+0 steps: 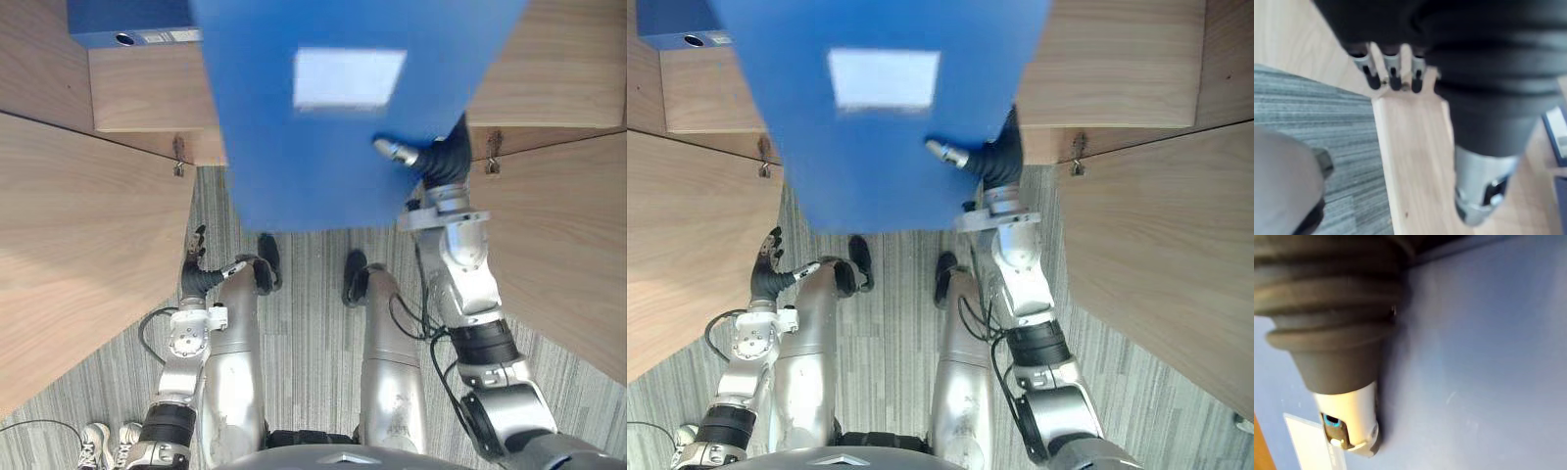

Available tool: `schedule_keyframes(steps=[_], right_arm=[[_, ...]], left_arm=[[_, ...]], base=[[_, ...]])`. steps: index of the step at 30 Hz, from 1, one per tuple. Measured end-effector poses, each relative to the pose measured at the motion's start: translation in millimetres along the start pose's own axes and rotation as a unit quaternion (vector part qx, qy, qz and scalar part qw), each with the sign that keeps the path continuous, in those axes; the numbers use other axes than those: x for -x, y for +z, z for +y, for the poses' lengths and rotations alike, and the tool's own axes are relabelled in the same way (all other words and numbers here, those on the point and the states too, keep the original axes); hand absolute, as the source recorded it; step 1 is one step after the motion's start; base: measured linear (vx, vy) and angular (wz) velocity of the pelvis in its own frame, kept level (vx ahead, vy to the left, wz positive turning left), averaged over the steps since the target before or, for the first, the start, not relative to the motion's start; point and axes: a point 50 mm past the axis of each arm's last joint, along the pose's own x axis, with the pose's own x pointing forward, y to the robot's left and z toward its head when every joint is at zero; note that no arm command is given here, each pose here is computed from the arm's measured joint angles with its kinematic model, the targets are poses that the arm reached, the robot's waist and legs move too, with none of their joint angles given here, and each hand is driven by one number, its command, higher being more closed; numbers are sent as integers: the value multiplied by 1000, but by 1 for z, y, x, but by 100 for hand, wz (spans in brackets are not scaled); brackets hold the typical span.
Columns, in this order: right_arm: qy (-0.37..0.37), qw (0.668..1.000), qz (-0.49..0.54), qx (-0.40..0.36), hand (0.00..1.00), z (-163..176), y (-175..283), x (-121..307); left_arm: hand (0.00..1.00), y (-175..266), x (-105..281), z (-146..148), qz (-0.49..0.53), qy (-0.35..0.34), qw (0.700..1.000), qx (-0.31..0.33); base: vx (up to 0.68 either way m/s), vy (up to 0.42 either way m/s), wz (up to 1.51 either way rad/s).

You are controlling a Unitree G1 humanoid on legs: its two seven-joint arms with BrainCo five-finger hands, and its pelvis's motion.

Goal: Walk over to the cabinet, pick up the folder, carry it to the office cabinet, place the folder inside the office cabinet, then close the office cabinet door

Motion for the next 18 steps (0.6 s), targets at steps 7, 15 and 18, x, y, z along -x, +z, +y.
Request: schedule_keyframes(steps=[7,15,18], right_arm=[[-86,992,-49,-77,100,-26,18,-29],[-227,955,-104,-161,100,-55,35,-49],[-250,943,-106,-190,100,-59,34,-51]], left_arm=[[0,1,0,0,-1,3,1000,11],[0,1,1,-10,3,5,999,36],[0,1,0,-9,2,14,999,37]], base=[[-35,-75,3],[-25,-59,3],[-33,-63,6]])
